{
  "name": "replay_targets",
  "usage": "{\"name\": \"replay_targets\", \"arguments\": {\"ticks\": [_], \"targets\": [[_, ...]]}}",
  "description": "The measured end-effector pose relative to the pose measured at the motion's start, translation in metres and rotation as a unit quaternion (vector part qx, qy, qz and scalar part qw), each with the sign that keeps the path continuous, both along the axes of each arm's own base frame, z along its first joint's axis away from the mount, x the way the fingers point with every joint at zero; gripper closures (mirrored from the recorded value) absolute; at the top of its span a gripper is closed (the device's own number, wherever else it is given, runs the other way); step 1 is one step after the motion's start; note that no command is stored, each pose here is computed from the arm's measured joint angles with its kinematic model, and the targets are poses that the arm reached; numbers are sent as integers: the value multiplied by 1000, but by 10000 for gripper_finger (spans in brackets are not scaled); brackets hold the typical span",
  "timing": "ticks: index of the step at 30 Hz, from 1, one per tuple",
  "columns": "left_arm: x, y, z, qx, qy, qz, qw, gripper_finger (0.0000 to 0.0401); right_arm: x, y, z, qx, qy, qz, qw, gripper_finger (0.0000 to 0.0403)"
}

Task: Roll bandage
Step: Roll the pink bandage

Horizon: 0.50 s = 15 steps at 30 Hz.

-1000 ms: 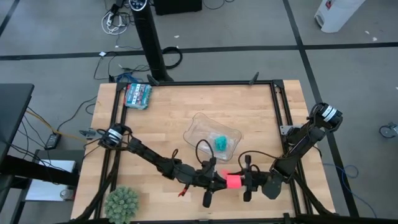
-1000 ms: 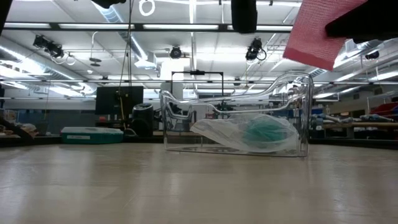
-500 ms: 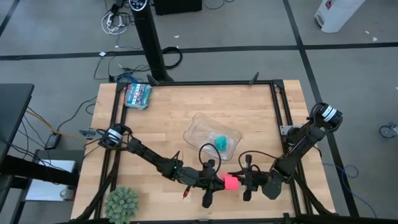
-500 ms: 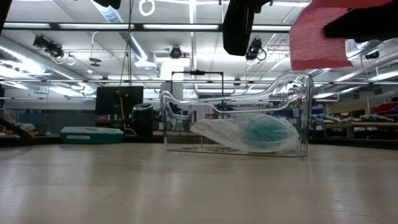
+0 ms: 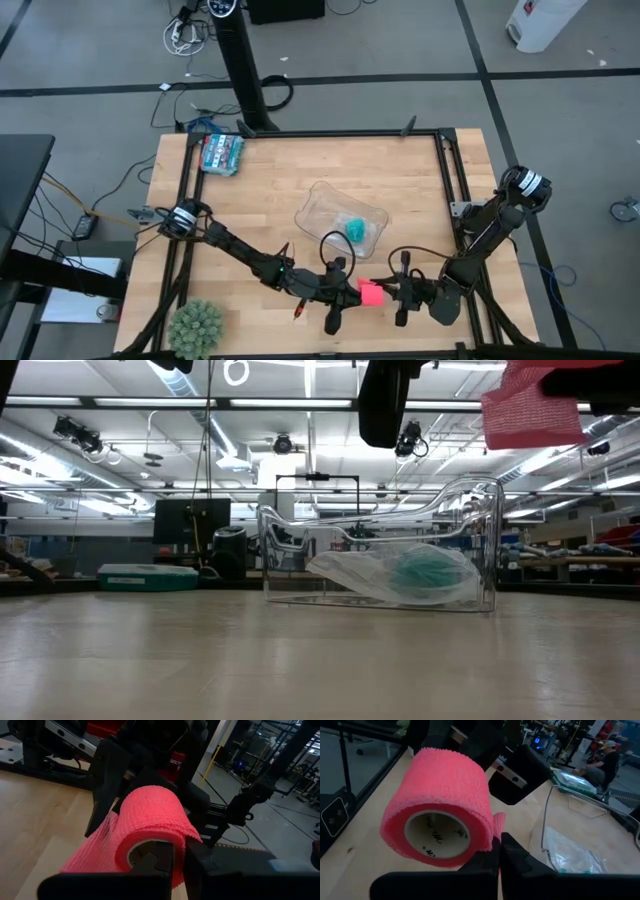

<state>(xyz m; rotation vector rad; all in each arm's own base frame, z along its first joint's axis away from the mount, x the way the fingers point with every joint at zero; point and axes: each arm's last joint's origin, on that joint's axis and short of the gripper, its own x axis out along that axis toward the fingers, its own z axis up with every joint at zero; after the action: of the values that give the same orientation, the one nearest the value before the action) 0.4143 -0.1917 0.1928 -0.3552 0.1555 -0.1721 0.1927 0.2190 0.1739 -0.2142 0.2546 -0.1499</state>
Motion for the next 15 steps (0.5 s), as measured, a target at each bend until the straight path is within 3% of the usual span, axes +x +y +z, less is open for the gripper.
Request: {"name": "replay_targets", "arguments": {"ticks": [15], "targets": [[0, 1, 0, 1, -1, 3, 1000, 373, -1, 3, 5, -9, -21, -11, 1000, 403]]}}
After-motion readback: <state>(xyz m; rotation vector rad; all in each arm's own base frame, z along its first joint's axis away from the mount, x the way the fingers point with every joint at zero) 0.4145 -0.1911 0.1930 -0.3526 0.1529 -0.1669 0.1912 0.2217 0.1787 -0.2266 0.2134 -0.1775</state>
